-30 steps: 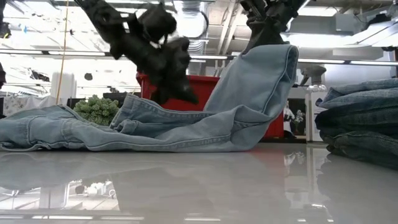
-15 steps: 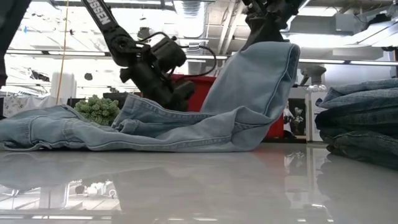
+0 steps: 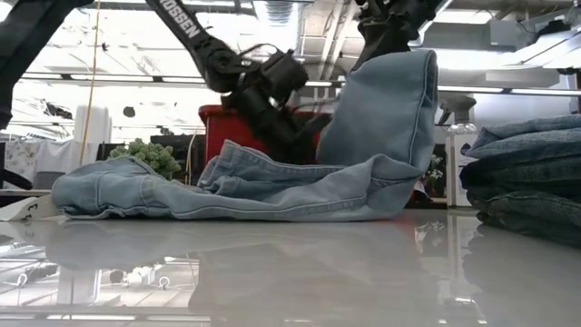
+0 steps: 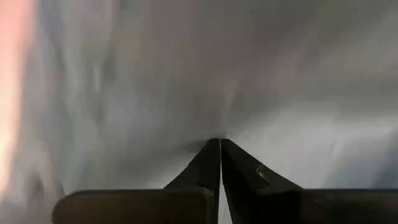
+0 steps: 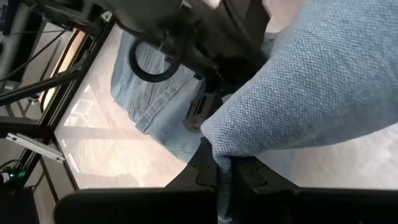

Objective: Fold Laundry from Bin
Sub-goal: Fold the light blue denim pants

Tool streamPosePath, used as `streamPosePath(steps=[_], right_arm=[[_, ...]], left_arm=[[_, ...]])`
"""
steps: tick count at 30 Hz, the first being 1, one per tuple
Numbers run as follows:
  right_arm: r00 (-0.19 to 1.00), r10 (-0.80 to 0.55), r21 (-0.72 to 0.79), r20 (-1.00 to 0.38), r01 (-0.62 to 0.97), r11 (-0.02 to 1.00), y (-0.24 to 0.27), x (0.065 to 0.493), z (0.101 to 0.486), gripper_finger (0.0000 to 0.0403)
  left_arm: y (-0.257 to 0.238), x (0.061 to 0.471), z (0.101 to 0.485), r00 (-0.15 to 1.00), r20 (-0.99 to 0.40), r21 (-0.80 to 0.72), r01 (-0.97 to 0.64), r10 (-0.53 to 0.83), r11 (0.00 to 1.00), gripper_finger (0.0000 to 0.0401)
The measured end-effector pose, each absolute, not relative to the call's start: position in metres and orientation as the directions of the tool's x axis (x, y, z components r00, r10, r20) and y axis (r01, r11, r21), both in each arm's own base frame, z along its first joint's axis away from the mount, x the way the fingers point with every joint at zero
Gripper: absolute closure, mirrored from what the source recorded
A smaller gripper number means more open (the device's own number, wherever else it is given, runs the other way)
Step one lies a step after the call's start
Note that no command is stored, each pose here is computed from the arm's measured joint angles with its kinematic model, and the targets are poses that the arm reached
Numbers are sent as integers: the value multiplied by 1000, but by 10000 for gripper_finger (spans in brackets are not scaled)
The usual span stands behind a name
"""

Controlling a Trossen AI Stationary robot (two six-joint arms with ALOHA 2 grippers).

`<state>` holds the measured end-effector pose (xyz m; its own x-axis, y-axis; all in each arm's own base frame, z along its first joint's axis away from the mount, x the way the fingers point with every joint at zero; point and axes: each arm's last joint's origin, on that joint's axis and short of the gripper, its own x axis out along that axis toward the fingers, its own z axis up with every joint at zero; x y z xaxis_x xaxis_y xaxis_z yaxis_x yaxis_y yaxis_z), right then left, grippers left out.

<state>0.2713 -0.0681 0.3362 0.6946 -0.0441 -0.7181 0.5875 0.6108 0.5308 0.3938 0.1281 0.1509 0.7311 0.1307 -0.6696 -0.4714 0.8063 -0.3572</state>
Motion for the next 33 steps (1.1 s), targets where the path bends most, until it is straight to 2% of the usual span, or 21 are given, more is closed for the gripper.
streamPosePath(steps=[5, 10, 13, 17, 21, 28, 33], right_arm=[[695, -50, 531, -717, 591, 608, -69, 271, 336, 370], [691, -66, 521, -720, 601, 606, -70, 271, 336, 370], [687, -83, 513, -722, 612, 602, -73, 270, 336, 370], [686, -91, 510, -721, 615, 601, -75, 269, 336, 370], [681, -91, 502, -727, 616, 607, -75, 269, 335, 370], [665, -103, 486, -740, 635, 601, -81, 266, 334, 370], [642, -120, 471, -758, 665, 580, -88, 262, 332, 370]], left_arm=[[136, 404, 173, 743, -656, -336, -443, 130, 831, 397], [135, 394, 205, 652, -758, -294, -365, 17, 883, 397], [132, 381, 223, 590, -808, -247, -329, -6, 911, 397], [121, 378, 213, 507, -862, -158, -299, 16, 941, 397], [106, 381, 197, 539, -842, -176, -276, 0, 945, 397], [83, 353, 156, 319, -947, -148, -303, -47, 941, 397], [64, 325, 158, 114, -984, -168, -330, -138, 929, 397]])
